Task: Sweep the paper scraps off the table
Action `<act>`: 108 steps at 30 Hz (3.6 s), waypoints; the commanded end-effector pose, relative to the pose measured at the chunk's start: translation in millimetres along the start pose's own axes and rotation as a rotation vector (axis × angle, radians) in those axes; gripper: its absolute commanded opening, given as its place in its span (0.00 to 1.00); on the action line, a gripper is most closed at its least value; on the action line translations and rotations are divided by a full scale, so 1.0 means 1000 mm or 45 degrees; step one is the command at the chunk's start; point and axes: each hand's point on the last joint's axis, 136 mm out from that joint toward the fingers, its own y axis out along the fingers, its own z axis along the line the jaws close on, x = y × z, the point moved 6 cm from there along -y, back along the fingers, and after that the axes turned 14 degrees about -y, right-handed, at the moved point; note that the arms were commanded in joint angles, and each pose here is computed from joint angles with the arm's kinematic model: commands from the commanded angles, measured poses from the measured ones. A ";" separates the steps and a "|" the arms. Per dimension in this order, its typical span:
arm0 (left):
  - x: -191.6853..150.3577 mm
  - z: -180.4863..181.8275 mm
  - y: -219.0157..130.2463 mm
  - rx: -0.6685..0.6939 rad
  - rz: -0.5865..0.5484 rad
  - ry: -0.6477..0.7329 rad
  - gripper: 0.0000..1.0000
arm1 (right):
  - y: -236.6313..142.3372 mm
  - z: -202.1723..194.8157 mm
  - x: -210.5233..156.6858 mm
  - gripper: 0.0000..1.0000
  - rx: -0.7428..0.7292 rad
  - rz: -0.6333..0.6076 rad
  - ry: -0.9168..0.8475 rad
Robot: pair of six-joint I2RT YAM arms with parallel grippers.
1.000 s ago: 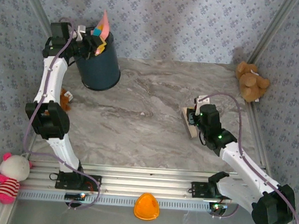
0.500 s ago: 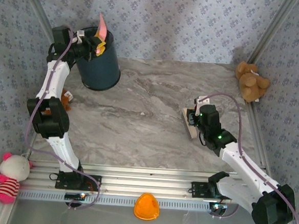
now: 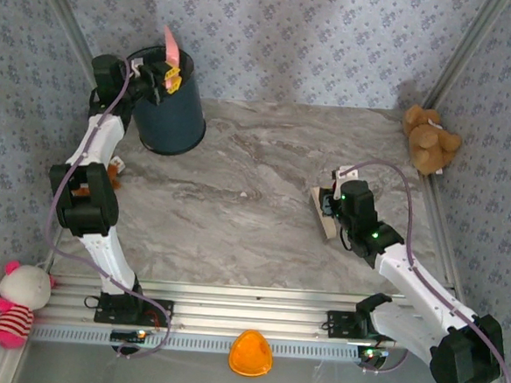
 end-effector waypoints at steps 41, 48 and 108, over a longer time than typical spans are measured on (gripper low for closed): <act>-0.041 -0.037 -0.014 -0.393 0.093 -0.015 0.00 | -0.002 -0.001 0.003 0.00 0.005 -0.030 0.035; -0.050 -0.031 -0.021 -0.110 -0.040 0.209 0.00 | -0.002 0.000 0.003 0.00 0.013 -0.035 0.048; -0.174 0.175 0.022 1.448 0.619 1.533 0.00 | -0.006 -0.003 -0.002 0.00 -0.011 -0.037 0.078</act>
